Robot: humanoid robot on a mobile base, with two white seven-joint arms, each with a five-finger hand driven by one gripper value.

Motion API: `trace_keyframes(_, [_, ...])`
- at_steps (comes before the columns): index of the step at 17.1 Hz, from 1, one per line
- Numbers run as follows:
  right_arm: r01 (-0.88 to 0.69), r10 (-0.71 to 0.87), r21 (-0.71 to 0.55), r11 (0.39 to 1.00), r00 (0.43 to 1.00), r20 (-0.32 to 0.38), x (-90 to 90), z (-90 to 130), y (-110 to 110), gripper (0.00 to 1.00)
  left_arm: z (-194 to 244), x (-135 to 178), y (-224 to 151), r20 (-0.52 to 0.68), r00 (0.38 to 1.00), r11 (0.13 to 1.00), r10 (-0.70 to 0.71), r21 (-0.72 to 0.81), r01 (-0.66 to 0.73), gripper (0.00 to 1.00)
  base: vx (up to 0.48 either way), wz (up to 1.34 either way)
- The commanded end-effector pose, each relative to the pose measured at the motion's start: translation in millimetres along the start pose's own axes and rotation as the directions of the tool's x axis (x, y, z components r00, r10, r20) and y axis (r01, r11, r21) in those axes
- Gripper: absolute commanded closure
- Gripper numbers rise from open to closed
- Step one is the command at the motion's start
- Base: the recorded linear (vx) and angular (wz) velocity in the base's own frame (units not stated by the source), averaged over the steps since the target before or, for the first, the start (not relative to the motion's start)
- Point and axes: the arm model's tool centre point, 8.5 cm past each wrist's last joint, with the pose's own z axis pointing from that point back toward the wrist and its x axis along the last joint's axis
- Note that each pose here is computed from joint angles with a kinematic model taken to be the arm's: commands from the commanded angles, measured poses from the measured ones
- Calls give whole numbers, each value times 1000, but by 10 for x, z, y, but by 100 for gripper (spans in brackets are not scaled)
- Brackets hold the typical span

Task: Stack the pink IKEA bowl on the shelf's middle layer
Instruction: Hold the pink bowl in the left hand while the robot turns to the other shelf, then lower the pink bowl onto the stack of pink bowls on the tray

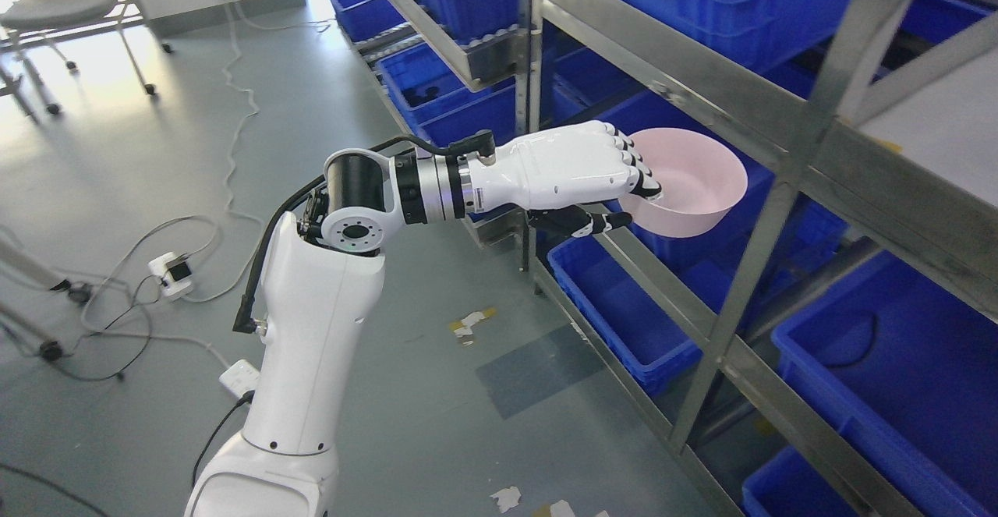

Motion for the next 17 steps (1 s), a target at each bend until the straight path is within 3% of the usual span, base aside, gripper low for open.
trace_keyframes(1, [-1,1,-18,1000,1000,13,32,-5,-114,0,38,-37,838,39,988,983,-148,115,143,97,47,-954])
trace_keyframes(7, [-1,1,-18,1000,1000,11,23,-5,-113,0,314,-484,842,-171,975,988,-143,34,151,97,39,-811])
trace_keyframes(17, [-1,1,-18,1000,1000,11,23,-5,-113,0,295,-781,752,-279,946,983,-167,-117,139,97,30,-897])
